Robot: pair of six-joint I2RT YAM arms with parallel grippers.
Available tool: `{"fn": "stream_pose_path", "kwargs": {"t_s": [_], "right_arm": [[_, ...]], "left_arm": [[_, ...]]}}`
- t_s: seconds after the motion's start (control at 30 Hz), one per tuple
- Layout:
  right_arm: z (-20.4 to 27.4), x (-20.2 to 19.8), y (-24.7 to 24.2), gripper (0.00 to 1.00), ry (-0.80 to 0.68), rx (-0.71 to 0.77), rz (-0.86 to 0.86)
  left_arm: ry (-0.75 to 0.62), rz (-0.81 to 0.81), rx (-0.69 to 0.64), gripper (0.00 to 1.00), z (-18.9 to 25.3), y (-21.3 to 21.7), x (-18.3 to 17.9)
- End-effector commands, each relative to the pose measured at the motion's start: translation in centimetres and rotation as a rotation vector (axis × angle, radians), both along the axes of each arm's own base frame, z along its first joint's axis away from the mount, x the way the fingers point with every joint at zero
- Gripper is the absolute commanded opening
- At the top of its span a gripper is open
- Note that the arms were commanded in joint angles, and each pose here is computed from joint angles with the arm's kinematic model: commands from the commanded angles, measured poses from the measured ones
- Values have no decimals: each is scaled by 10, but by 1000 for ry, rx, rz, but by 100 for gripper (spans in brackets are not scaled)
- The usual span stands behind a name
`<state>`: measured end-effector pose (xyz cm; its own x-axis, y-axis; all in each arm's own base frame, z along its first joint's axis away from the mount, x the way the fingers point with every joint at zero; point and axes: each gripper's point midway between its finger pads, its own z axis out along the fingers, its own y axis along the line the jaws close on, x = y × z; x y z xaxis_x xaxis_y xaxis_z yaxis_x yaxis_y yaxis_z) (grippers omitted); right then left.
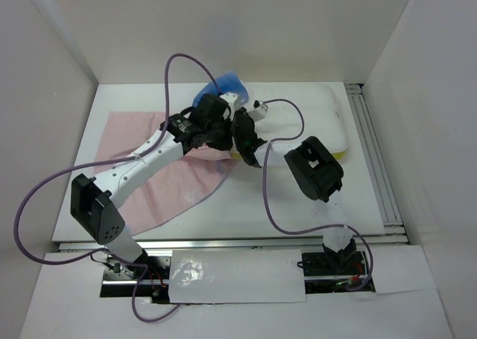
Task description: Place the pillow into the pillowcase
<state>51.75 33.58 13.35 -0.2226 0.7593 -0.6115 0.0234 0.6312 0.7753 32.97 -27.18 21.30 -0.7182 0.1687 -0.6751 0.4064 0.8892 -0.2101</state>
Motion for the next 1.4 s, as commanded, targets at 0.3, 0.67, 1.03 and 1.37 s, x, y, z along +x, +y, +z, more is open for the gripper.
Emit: {"fn": "stream_pose_path", "kwargs": {"t_s": [0.3, 0.67, 1.03, 1.37], "right_arm": [[42, -113, -17, 48, -139, 26, 350], [40, -109, -119, 94, 6, -457, 194], [29, 25, -168, 100, -44, -838, 572], [-124, 20, -183, 87, 406, -748, 493]], "left_arm": [[-64, 232, -48, 90, 38, 53, 45], [-74, 240, 140, 99, -5, 81, 83], [-18, 63, 225, 99, -63, 53, 118], [50, 82, 200, 0, -104, 34, 140]]}}
